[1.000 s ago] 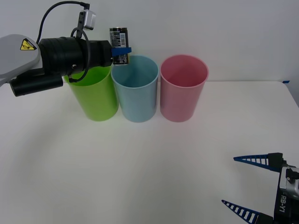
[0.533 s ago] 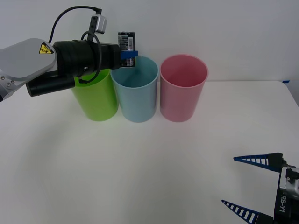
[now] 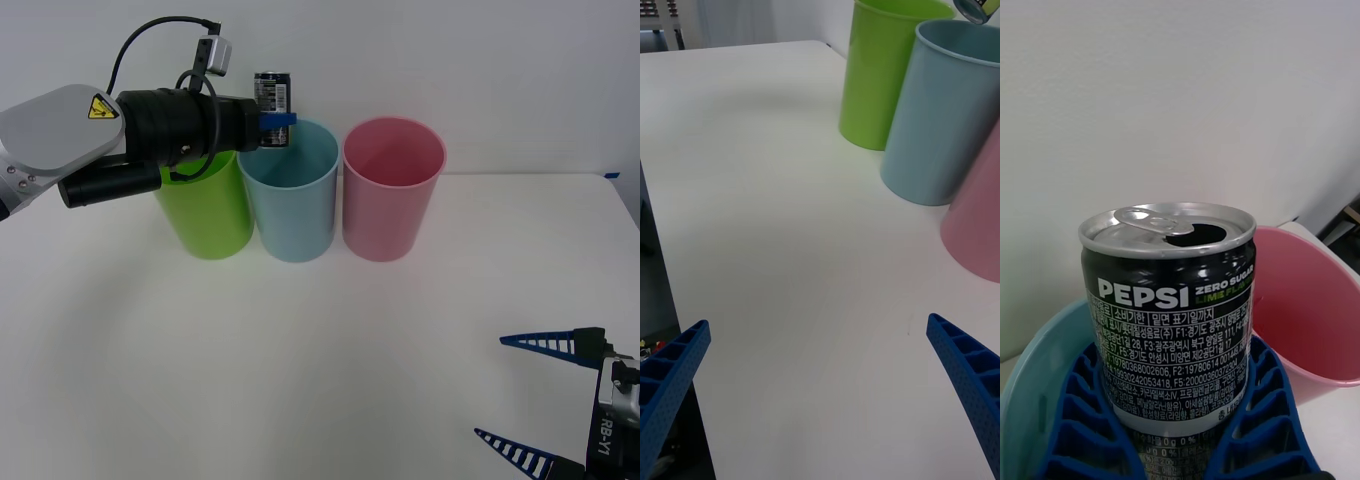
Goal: Put cans in the blue bin and PET bottles in the pink bin and trash in the green bin.
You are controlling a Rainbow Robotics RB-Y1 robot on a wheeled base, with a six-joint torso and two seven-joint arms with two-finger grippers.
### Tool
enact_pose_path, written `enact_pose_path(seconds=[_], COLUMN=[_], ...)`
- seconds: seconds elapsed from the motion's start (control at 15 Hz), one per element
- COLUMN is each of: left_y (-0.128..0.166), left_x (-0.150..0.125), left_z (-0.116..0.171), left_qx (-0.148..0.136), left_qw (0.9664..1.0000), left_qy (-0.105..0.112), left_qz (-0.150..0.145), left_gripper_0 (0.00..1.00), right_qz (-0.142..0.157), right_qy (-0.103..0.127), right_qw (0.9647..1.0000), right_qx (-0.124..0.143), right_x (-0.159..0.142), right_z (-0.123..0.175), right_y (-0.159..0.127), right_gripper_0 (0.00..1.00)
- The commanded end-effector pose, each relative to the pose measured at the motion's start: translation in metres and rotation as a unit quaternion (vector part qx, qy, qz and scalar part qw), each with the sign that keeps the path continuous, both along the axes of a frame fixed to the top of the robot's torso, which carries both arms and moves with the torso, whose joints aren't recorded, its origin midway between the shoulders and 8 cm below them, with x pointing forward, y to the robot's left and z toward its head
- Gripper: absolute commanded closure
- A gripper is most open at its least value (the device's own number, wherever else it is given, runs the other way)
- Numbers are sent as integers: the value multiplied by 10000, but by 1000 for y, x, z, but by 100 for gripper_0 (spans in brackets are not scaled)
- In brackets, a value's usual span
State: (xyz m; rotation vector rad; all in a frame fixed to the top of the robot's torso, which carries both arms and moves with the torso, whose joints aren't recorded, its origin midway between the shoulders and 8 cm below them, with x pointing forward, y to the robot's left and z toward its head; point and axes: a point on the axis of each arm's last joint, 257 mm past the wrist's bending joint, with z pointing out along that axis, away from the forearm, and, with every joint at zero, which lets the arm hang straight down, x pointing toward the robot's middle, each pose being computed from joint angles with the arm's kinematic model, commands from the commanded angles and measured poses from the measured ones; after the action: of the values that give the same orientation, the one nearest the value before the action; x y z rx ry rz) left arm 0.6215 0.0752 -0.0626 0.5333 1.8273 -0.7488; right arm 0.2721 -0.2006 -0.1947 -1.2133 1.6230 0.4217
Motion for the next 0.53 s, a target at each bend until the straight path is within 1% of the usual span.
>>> enact_pose_path(seconds=[0.07, 0.13, 0.33, 0.53], left_y=[3, 5, 5, 5], left_x=[4, 5, 5, 6], left_z=[3, 5, 7, 14], left_qx=[12, 5, 9, 20], left_qw=[9999, 9999, 9999, 9996], left_qy=[-83, -107, -140, -262], left_qz=[68, 97, 92, 103], left_gripper_0=[6, 0, 0, 0], right_qz=[0, 0, 0, 0], right_qy=[0, 0, 0, 0], right_qw=[10000, 10000, 10000, 10000], right_qx=[0, 0, 0, 0], right_x=[0, 0, 0, 0], right_z=[0, 0, 0, 0], right_y=[0, 0, 0, 0], right_gripper_0=[0, 0, 0, 0])
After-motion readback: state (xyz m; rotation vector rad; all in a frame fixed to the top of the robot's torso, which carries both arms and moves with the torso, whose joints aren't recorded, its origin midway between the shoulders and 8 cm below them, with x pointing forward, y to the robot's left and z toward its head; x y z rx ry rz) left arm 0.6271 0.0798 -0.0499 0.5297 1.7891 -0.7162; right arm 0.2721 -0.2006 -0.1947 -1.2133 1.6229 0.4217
